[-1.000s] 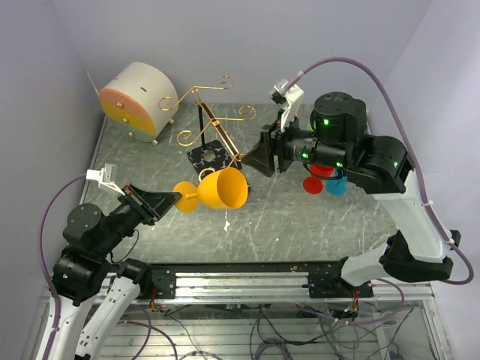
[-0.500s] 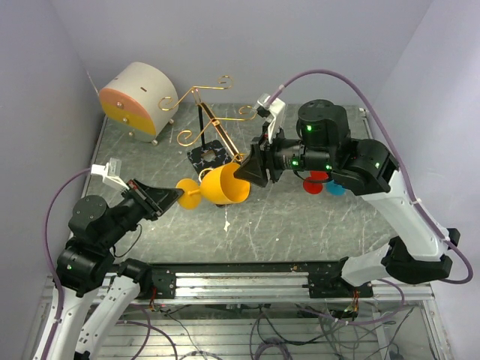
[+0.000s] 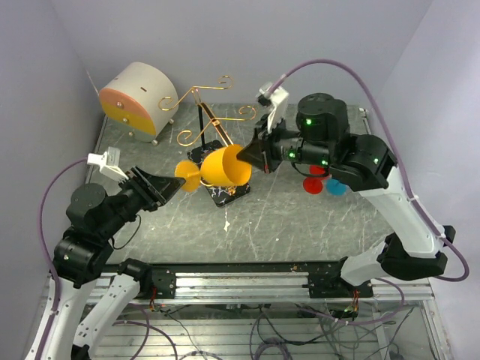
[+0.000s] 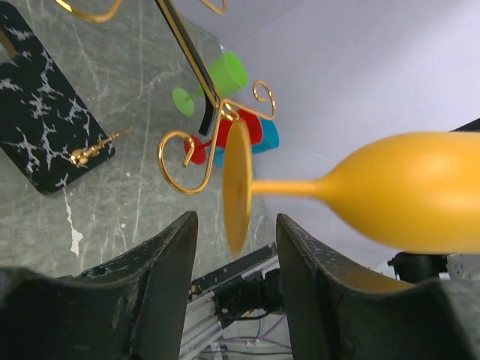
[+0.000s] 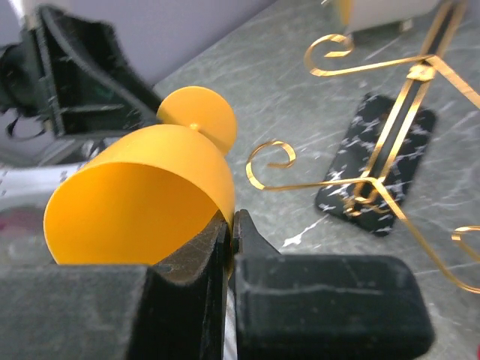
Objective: Take the wine glass off the wine glass rack
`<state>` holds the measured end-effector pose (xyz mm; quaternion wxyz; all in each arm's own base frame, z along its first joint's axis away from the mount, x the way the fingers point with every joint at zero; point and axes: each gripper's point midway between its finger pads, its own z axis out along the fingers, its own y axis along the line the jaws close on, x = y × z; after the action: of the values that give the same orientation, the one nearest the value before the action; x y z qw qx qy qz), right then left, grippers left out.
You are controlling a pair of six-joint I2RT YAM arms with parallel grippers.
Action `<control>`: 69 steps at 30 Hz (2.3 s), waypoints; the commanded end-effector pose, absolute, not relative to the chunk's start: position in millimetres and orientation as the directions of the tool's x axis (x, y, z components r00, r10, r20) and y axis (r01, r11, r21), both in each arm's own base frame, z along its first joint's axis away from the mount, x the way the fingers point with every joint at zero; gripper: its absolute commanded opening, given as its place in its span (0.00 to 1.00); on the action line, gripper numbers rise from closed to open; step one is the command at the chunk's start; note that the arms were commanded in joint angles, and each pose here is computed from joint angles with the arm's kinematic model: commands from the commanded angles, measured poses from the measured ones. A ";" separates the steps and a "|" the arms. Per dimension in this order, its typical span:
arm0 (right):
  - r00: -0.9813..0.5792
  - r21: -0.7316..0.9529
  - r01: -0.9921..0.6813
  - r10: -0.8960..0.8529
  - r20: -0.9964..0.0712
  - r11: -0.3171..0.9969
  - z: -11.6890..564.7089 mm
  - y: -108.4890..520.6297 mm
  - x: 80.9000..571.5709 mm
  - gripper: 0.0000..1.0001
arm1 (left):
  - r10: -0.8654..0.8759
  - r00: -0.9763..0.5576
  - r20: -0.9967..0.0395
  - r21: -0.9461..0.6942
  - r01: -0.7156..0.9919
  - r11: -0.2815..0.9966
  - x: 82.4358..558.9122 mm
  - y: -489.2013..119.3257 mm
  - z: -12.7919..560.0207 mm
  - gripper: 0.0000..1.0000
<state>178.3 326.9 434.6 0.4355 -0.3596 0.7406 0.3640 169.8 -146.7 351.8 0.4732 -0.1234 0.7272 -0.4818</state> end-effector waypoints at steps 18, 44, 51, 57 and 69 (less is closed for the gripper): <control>-0.241 0.175 0.108 0.197 -0.950 0.979 462.8 51.4 449.2 0.00 | -0.464 -0.126 -0.877 -0.471 0.022 0.882 173.8 -34.9 333.2 0.53; -0.668 0.079 0.492 0.434 -0.604 0.867 202.7 -104.5 465.6 0.00 | -0.452 -0.147 -0.880 -0.440 -0.108 0.892 180.8 -18.6 284.8 0.51; -0.696 0.059 0.498 0.439 -0.568 0.865 180.4 -102.3 451.9 0.00 | -0.459 -0.139 -0.878 -0.445 -0.120 0.887 179.2 -15.8 284.2 0.51; -0.713 0.075 0.481 0.439 -0.546 0.874 169.2 -96.9 451.0 0.00 | -0.458 -0.148 -0.876 -0.443 -0.124 0.888 180.5 -16.7 282.5 0.51; -0.602 0.164 0.446 0.430 -0.672 0.880 242.2 -88.1 454.9 0.56 | -0.462 -0.154 -0.873 -0.444 -0.137 0.885 181.1 -15.9 280.6 0.52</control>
<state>451.2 -89.0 177.3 0.2912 0.2438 0.9248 -0.0233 179.3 -20.1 284.0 0.6218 -0.1895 0.7463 -0.1432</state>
